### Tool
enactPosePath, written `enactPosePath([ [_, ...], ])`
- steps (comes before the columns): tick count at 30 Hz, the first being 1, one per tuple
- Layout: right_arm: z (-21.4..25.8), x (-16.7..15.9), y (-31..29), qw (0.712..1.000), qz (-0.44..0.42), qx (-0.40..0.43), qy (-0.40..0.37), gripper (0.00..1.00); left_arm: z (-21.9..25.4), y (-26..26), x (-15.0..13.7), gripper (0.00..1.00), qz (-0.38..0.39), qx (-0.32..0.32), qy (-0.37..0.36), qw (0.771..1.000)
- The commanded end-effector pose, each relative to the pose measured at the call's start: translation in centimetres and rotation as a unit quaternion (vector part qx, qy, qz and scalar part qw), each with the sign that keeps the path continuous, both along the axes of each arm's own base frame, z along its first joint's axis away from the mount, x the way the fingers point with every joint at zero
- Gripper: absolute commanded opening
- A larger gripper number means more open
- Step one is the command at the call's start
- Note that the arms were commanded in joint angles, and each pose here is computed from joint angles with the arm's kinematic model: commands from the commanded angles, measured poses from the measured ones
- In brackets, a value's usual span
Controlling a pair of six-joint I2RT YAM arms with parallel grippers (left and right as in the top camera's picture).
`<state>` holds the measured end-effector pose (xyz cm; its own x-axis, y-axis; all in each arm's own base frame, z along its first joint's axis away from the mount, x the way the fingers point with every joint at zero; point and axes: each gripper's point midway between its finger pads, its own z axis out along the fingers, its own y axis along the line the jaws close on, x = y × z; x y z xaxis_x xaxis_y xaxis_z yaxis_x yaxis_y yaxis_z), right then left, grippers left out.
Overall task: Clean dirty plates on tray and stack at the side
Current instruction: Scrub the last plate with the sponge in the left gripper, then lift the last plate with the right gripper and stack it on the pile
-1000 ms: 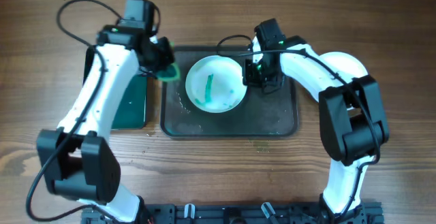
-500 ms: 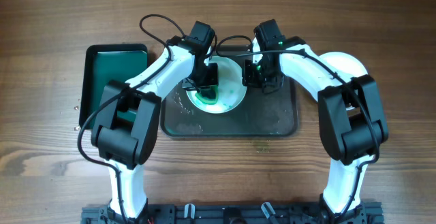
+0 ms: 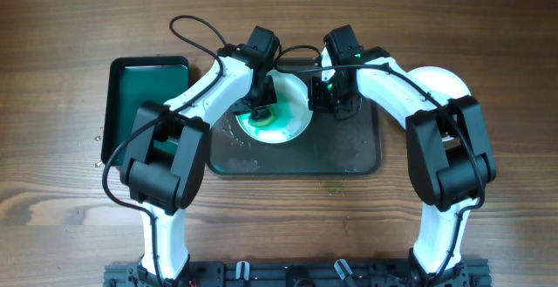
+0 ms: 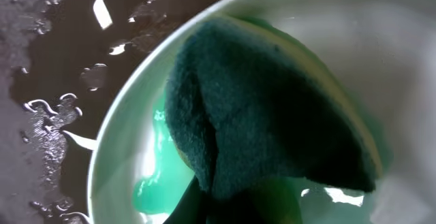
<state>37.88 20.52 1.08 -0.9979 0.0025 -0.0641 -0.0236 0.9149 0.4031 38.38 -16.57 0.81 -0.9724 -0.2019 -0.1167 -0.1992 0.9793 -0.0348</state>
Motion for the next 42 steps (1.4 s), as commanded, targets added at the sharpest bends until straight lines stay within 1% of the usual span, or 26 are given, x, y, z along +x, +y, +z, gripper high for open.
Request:
enactPosePath([
  [1,-0.9,-0.4,-0.3,1.0,-0.001,-0.004,0.013,0.04,-1.7,-0.5,-1.5,0.04,-0.053,-0.028,0.041,0.997],
  [2,-0.9,-0.4,-0.3,1.0,-0.001,-0.004,0.013,0.04,-1.2,-4.0,-2.1,0.04,-0.119,-0.12,0.05,0.984],
  [3,-0.9,-0.4,-0.3,1.0,-0.001,-0.004,0.013,0.04,-0.3,-6.4,-2.5,0.04,-0.17,-0.186,0.047,0.967],
  [4,-0.9,-0.4,-0.3,1.0,-0.001,-0.004,0.013,0.04,0.6,-8.5,-2.9,0.04,-0.215,-0.241,0.041,0.946],
  [5,-0.9,-0.4,-0.3,1.0,-0.001,-0.004,0.013,0.04,1.2,-9.7,-3.1,0.04,-0.245,-0.27,0.031,0.931],
  [8,-0.9,-0.4,-0.3,1.0,-0.001,-0.004,0.013,0.04,1.0,-9.8,-2.3,0.04,-0.251,-0.254,0.01,0.934],
  [9,-0.9,-0.4,-0.3,1.0,-0.001,-0.004,0.013,0.04,0.1,-8.1,-1.2,0.04,-0.229,-0.195,-0.002,0.954],
  [10,-0.9,-0.5,-0.3,1.0,-0.001,-0.004,0.013,0.04,-0.9,-5.5,-0.1,0.04,-0.178,-0.119,-0.01,0.977],
  [11,-0.9,-0.4,-0.3,1.0,-0.001,-0.004,0.013,0.04,-1.2,-3.7,0.6,0.04,-0.142,-0.067,-0.018,0.987],
  [12,-0.9,-0.4,-0.3,1.0,-0.001,-0.004,0.013,0.04,-1.4,-0.3,1.4,0.04,-0.08,0.02,-0.033,0.996],
  [14,-0.9,-0.4,-0.3,1.0,-0.001,-0.004,0.013,0.04,-1.0,3.4,1.7,0.04,-0.018,0.109,-0.045,0.993],
  [15,-0.9,-0.4,-0.3,1.0,-0.001,-0.004,0.013,0.04,-0.7,4.6,1.6,0.04,0.004,0.129,-0.044,0.991],
  [17,-0.9,-0.5,-0.3,1.0,0.002,-0.004,0.012,0.04,0.3,4.5,1.4,0.04,0.013,0.098,-0.027,0.995],
  [19,-0.9,-0.4,-0.3,1.0,0.002,-0.004,0.011,0.04,2.6,2.9,1.6,0.04,-0.019,0.046,-0.025,0.998],
  [22,-0.9,-0.4,-0.3,1.0,0.006,-0.004,0.01,0.04,7.7,1.0,2.0,0.04,-0.055,-0.026,-0.053,0.997],
  [23,-0.8,-0.4,-0.2,1.0,0.01,-0.004,0.007,0.04,10.0,1.2,2.2,0.04,-0.05,-0.042,-0.067,0.996],
  [25,-0.4,-0.3,-0.3,1.0,0.022,-0.008,-0.001,0.04,13.7,3.2,2.5,0.04,-0.026,-0.05,-0.102,0.993],
  [27,0.4,0.1,-1.1,0.999,0.022,-0.03,-0.02,0.04,15.2,5.3,3.0,0.04,-0.002,-0.052,-0.121,0.991],
  [29,2.6,0.8,-3.1,0.993,0.011,-0.097,-0.064,0.04,15.6,8.3,3.6,0.04,0.033,-0.049,-0.126,0.99],
  [32,6.8,1.5,-4.9,0.964,0.018,-0.216,-0.156,0.04,15.3,10.7,3.7,0.04,0.06,-0.043,-0.119,0.99],
  [33,7.5,1.5,-5.2,0.955,0.018,-0.241,-0.172,0.04,15.3,11.0,3.7,0.04,0.064,-0.043,-0.119,0.99],
  [34,9.5,1.4,-5.7,0.929,0.018,-0.304,-0.21,0.04,15.3,11.2,3.7,0.04,0.067,-0.042,-0.119,0.99],
  [35,10.1,1.2,-5.6,0.92,0.021,-0.323,-0.223,0.04,15.3,11.2,3.7,0.04,0.067,-0.042,-0.119,0.99],
  [39,14.4,0.1,-5.5,0.842,0.033,-0.446,-0.302,0.04,15.3,11.3,3.7,0.04,0.067,-0.042,-0.119,0.99],
  [41,17.3,-0.6,-5.1,0.787,0.033,-0.506,-0.351,0.04,15.2,11.3,3.6,0.04,0.067,-0.041,-0.116,0.99],
  [42,18.3,-0.9,-4.7,0.768,0.032,-0.522,-0.37,0.04,15.2,11.3,3.6,0.04,0.067,-0.04,-0.115,0.99],
])
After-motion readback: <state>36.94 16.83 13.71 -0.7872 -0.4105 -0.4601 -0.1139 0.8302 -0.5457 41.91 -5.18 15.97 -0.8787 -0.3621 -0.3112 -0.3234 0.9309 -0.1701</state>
